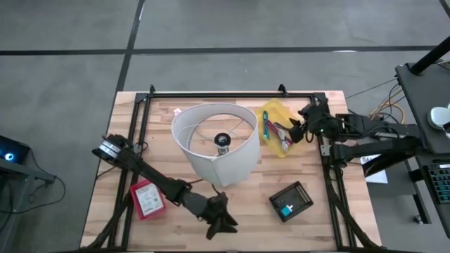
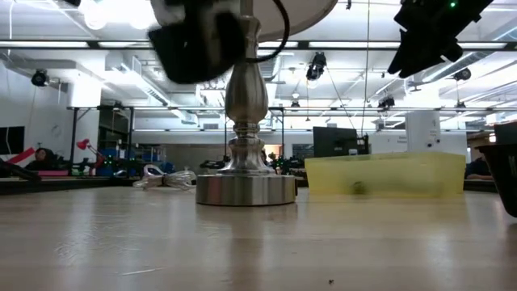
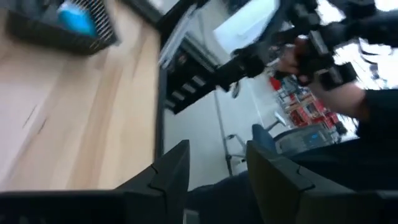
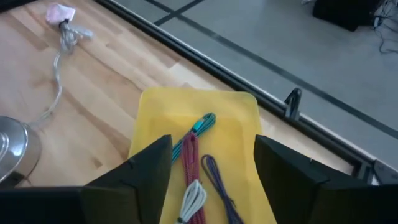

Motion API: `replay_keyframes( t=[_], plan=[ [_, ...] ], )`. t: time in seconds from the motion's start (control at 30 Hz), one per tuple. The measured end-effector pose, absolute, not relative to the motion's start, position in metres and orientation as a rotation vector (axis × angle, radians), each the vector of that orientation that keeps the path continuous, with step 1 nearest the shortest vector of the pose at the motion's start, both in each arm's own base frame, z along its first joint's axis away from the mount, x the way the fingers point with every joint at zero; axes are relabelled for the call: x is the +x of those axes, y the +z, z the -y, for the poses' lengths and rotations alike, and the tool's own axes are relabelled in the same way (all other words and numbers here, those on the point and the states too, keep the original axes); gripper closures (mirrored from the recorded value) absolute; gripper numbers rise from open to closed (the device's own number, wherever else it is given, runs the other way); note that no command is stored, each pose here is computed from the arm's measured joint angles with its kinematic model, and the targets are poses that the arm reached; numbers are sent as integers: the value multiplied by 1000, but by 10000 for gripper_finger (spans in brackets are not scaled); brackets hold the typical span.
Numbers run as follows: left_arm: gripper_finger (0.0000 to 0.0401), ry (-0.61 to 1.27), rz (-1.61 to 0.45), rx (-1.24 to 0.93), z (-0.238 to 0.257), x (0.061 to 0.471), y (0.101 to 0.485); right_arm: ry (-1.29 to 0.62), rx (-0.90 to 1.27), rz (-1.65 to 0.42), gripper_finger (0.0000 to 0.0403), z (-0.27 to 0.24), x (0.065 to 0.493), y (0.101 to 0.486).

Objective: Pick and place items into bin
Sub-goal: Return to Home Position

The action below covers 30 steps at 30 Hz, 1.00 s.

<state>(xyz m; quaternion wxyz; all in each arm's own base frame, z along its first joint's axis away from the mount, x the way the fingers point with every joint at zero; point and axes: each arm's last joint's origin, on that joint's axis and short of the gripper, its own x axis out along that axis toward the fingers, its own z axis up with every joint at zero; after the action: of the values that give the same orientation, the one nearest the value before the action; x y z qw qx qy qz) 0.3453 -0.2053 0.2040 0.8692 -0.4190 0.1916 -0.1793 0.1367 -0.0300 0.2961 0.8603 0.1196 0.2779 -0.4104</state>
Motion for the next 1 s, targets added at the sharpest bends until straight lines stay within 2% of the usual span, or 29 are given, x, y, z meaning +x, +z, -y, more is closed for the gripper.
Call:
replay_keyframes(
  t=[0.23, 0.6, 0.77, 1.0],
  plan=[
    [310, -448, -391, -746, 199, 325, 230, -860, 250, -554, 194, 30, 131, 300],
    [395, -702, -715, -769, 194, 291, 255, -860, 254, -545, 200, 30, 130, 301],
    [399, -789, -583, -672, 185, 275, 288, -855, 260, -544, 200, 29, 129, 301],
    [400, -728, -300, -536, 162, 247, 338, -853, 263, -535, 200, 29, 128, 302]
  ],
)
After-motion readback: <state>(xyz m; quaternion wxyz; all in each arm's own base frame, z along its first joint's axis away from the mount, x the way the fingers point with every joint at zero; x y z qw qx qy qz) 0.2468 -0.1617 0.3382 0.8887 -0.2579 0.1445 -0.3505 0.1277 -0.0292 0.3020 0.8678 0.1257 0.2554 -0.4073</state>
